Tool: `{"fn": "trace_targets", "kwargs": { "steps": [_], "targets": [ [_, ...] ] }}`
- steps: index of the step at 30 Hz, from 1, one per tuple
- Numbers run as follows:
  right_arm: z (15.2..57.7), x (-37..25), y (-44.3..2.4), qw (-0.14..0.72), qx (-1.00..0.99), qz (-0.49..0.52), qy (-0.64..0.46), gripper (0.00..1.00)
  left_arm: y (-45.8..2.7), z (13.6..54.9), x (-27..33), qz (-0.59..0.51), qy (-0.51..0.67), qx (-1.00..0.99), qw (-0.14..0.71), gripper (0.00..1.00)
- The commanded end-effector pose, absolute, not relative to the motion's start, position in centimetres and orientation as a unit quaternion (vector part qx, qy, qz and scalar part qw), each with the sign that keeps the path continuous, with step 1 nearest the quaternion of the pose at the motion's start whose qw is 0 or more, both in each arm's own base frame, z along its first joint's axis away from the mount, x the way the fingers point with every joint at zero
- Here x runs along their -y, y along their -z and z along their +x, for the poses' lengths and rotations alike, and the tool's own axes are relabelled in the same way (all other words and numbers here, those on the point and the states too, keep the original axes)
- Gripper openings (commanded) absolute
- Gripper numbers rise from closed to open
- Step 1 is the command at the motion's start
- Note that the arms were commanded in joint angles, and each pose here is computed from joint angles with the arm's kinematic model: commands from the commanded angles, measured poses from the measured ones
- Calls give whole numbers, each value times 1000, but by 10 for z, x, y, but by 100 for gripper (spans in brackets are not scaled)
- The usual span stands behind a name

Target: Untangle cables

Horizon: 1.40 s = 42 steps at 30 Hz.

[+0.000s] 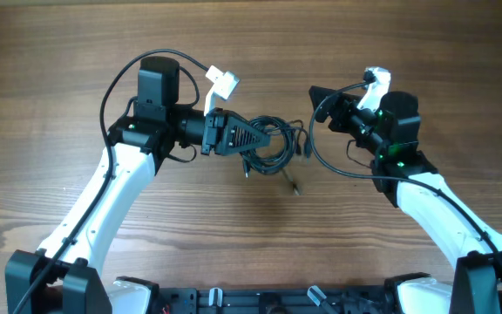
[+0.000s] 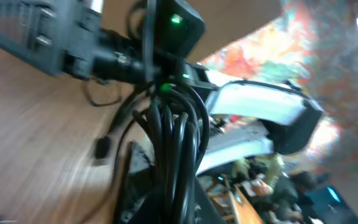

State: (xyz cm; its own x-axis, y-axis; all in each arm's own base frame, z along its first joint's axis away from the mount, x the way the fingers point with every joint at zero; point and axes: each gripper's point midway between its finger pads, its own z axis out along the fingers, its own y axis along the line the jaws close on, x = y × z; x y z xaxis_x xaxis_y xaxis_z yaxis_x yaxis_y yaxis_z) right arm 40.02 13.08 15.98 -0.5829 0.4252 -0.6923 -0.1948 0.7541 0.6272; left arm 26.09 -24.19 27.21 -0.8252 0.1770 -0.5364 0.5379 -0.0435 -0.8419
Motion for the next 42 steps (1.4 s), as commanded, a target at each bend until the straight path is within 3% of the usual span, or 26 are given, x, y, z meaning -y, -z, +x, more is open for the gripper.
{"fn": "trace_targets", "kwargs": {
  "steps": [1, 4, 7, 12, 17, 20, 26, 32, 33, 34, 36, 37, 38, 39, 40, 41, 42],
  "targets": [
    [387, -137, -167, 432, -809, -7, -398, 93, -254, 288, 242, 230, 603, -739, 192, 4],
    [365, -122, -198, 423, -756, -91, -492, 96, -218, 317, 227, 174, 506, -814, 227, 4],
    [343, -126, -234, 458, -688, -210, -523, 100, -213, 318, 227, 224, 478, -809, 259, 4],
    [317, -184, -239, 418, -661, -273, -560, 100, -210, 302, 243, 299, 466, -788, 270, 4],
    [305, -204, -238, 400, -654, -291, -573, 99, -201, 265, 260, 364, 479, -765, 230, 4],
    [304, -206, -230, 388, -661, -290, -572, 95, -204, 265, 259, 367, 483, -760, 234, 4],
    [295, -205, -192, 343, -701, -281, -558, 70, -221, 284, 245, 359, 473, -755, 278, 4],
    [296, -233, -179, 359, -720, -297, -514, 73, -227, 273, 252, 370, 496, -738, 267, 4],
    [301, -233, -173, 366, -733, -289, -495, 60, -228, 273, 252, 370, 499, -737, 267, 4],
    [311, -229, -164, 375, -754, -271, -466, 36, -228, 275, 250, 368, 497, -738, 269, 4],
    [315, -224, -158, 372, -769, -256, -453, 11, -228, 281, 243, 358, 494, -743, 275, 6],
    [315, -223, -157, 364, -774, -244, -458, 4, -228, 285, 239, 353, 492, -745, 280, 13],
    [316, -223, -159, 347, -782, -209, -474, 4, -228, 289, 234, 347, 489, -748, 284, 37],
    [317, -224, -161, 322, -790, -162, -496, 4, -228, 292, 230, 341, 488, -751, 287, 47],
    [319, -224, -163, 306, -794, -130, -509, 4, -227, 295, 227, 338, 483, -754, 290, 92],
    [322, -223, -165, 288, -799, -87, -521, 4, -223, 302, 224, 323, 469, -768, 293, 100],
    [330, -219, -164, 270, -805, -21, -527, 4, -215, 320, 215, 259, 440, -810, 289, 100]
  ]
}}
